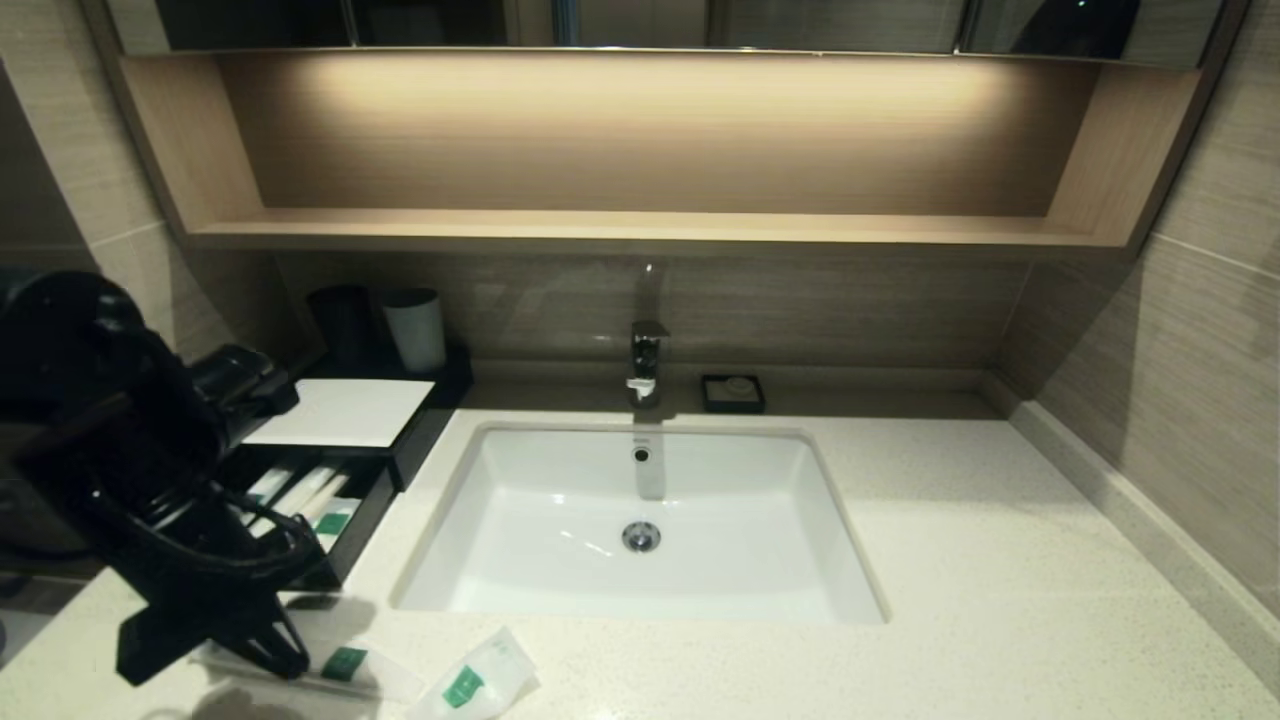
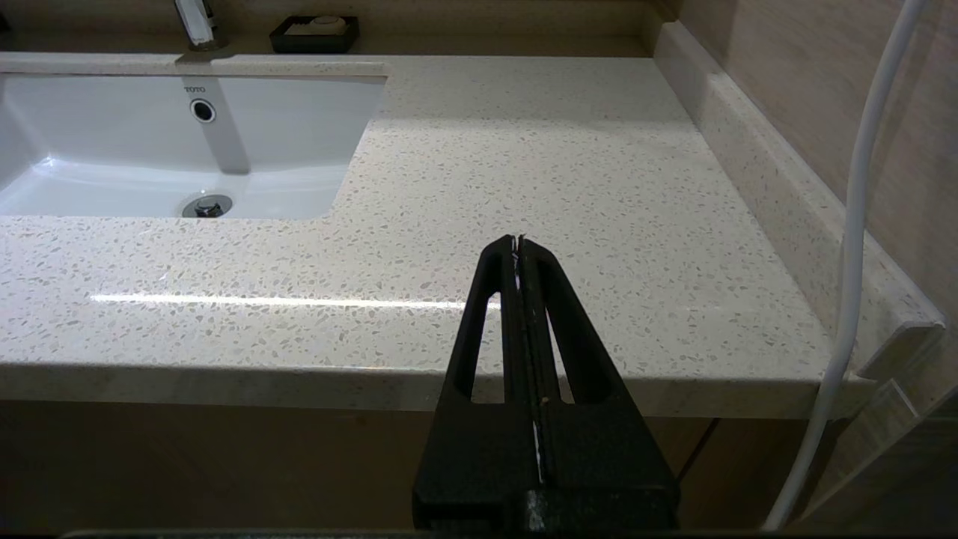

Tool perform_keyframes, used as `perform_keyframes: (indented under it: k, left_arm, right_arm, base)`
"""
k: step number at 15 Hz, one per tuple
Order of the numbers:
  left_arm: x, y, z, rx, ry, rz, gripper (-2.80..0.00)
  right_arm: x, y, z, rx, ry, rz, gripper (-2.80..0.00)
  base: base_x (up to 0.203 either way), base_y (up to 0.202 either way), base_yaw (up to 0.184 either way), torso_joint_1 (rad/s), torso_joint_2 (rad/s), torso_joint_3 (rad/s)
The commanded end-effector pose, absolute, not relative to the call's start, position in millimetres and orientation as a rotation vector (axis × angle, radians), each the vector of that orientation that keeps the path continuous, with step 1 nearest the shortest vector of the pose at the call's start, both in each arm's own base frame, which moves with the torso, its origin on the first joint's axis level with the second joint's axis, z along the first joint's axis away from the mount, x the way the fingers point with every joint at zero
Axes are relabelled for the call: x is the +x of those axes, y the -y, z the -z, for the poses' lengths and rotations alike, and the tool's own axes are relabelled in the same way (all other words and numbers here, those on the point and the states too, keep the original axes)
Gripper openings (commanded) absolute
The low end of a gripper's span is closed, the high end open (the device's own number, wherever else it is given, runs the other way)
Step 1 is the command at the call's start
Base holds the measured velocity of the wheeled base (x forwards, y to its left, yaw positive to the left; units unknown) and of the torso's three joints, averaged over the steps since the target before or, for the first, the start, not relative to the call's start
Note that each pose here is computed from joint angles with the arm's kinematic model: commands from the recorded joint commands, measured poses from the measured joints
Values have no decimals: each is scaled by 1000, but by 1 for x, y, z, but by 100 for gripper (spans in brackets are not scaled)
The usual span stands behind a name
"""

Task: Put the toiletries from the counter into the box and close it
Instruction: Pick up the bathroom toiletry

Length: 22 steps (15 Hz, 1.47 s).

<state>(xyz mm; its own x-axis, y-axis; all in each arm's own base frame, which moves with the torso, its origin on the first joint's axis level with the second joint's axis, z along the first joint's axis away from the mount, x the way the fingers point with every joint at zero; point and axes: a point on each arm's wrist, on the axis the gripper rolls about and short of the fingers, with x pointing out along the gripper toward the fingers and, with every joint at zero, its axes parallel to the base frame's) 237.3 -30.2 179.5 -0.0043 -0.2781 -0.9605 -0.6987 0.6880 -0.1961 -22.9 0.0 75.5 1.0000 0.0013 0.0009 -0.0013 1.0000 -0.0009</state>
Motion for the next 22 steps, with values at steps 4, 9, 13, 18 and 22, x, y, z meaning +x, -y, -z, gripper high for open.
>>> perform_keyframes:
  k: [4,9,13,18,22]
  left_arm:
    - [254,32,-166,-889,-1577,-468,-280]
    - [257,32,-164,-921,-1537,-496,-280]
    - [259,32,-163,-944,-1520,-510,-280]
    - [259,32,-162,-944,-1517,-517,-280]
    - [262,30,-155,-870,-1471,-591,0]
  right_arm:
    - [-23,0,-75,-2,0,-2,-280]
    - [-23,0,-75,-2,-1,-2,-280]
    - [-23,0,-75,-2,-1,-2,-280]
    - [-23,0,-75,-2,-2,-2,-280]
    - [-23,0,-75,-2,-2,-2,-280]
  base:
    - [0,0,0,0,0,0]
    - [0,0,0,0,0,0]
    - [0,0,0,0,0,0]
    - [0,0,0,0,0,0]
    - [0,0,0,0,0,0]
